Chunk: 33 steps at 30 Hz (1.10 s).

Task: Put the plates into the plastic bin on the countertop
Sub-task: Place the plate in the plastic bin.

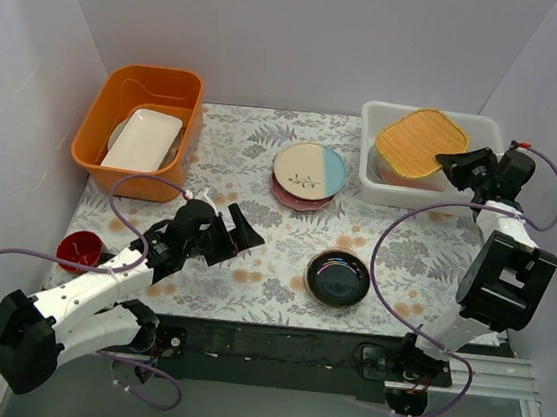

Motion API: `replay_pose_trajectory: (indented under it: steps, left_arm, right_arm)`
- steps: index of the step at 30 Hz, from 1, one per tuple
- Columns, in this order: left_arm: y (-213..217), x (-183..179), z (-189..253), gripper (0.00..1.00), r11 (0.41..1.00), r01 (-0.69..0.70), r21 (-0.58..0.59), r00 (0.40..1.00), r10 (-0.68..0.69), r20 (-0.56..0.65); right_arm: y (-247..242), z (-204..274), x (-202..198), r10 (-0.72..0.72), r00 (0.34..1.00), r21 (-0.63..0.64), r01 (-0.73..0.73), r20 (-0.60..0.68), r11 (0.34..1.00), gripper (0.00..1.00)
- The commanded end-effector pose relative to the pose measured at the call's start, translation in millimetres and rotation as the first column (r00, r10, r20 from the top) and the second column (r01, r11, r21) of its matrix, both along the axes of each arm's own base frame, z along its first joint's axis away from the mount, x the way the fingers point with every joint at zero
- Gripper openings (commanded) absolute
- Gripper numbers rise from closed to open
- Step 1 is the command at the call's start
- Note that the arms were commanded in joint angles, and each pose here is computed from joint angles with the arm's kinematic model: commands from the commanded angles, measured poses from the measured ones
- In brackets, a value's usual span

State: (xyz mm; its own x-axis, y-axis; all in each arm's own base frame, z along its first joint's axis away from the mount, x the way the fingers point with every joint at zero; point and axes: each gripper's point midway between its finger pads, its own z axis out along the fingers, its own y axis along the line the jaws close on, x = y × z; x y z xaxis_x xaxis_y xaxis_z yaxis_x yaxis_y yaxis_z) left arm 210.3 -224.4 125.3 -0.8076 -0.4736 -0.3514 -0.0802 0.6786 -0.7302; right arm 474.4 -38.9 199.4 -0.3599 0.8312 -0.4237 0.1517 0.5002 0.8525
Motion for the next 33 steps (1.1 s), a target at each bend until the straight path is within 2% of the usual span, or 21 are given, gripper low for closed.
replay_pose_trajectory:
  steps: [1,17,33]
  left_arm:
    - [-3.3,-1.4,8.1,0.98,1.000,0.026,-0.006,1.000,-0.026,0.018]
    - [-2.8,-3.3,6.6,0.98,1.000,0.030,-0.001,0.999,-0.030,0.009]
    - [-1.4,-4.9,6.2,0.98,1.000,0.027,-0.001,1.000,-0.027,0.004]
  right_arm:
    - [-11.7,30.8,18.2,-0.040,0.989,-0.009,0.042,0.140,0.999,0.01]
    - [-14.7,0.0,33.5,-0.034,0.993,0.021,0.031,0.114,0.999,0.01]
    - [-14.4,-37.1,42.1,0.008,0.999,0.020,-0.009,0.033,1.000,0.01]
